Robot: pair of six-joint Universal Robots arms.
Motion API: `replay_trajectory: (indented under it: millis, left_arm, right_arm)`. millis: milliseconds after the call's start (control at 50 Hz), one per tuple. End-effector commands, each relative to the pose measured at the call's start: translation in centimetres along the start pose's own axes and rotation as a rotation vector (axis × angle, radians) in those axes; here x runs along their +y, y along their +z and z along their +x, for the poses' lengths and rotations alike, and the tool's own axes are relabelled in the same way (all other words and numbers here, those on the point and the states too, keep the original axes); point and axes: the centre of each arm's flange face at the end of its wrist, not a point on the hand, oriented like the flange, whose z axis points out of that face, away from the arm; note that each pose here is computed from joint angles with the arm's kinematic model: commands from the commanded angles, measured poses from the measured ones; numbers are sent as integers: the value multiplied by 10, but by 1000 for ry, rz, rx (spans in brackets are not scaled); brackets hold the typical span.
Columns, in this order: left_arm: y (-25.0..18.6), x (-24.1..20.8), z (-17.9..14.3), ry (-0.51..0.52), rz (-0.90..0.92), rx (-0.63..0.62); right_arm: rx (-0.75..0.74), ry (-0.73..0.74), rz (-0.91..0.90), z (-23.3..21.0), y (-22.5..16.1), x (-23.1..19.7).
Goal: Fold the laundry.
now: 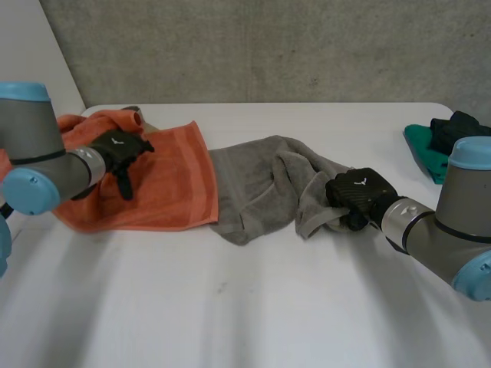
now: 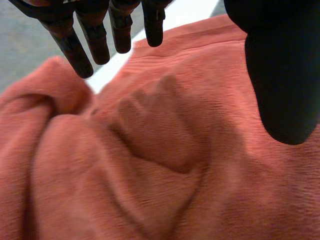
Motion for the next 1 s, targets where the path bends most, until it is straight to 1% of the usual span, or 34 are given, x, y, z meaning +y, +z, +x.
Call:
replay_trajectory:
  millis: [20, 140, 220, 280, 460, 520, 540, 580, 600, 620, 680, 700, 740, 780, 820, 840, 880, 920, 960, 1000]
  left_arm:
    - [26, 14, 20, 17, 31, 43]
    - [38, 7, 25, 56, 64, 24]
    - [41, 6, 26, 73, 50, 5]
    - [42, 7, 31, 90, 31, 13]
    - [48, 9, 33, 179, 29, -9]
    - [48, -1, 19, 211, 45, -87]
    - [44, -13, 1, 215, 67, -170]
    - [36, -29, -21, 198, 102, -268]
    - [32, -38, -34, 182, 129, -319]
    - [26, -55, -57, 134, 206, -412]
    - [18, -78, -87, 68, 354, -509]
    - [14, -89, -102, 43, 441, -546]
    - [12, -95, -117, 47, 508, -579]
    - [10, -96, -137, 81, 547, -635]
    - [17, -88, -141, 104, 541, -651]
    - [24, -81, -143, 136, 532, -665]
    - [33, -70, -141, 152, 517, -666]
    - [47, -52, -132, 158, 478, -639]
    - [52, -46, -125, 155, 464, -606]
    - [56, -41, -110, 147, 434, -537]
  right_arm:
    - [-5, -16, -8, -3, 0, 2]
    - [-2, -20, -8, -2, 0, 3]
    - [0, -23, -7, -1, 0, 3]
    - [1, -26, -7, 0, 1, 3]
    - [2, -35, -12, 1, 2, 5]
    - [2, -37, -12, 1, 2, 5]
    - [2, -36, -13, 0, 2, 5]
    - [2, -36, -13, 0, 2, 5]
    - [0, -37, -13, 0, 2, 5]
    - [-1, -38, -13, -1, 2, 5]
    - [-2, -38, -12, -1, 2, 5]
    - [-2, -39, -12, -2, 2, 5]
    - [-4, -41, -12, -3, 2, 5]
    - [-5, -40, -12, -4, 1, 4]
    - [-7, -40, -13, -5, 1, 4]
    - [-6, -41, -12, -4, 0, 3]
    - [-11, -41, -10, -6, 0, 3]
    - [-10, -42, -6, -6, -1, 1]
    - [-11, -45, -1, -7, -3, -2]
    - [-6, -49, 10, -7, -5, -7]
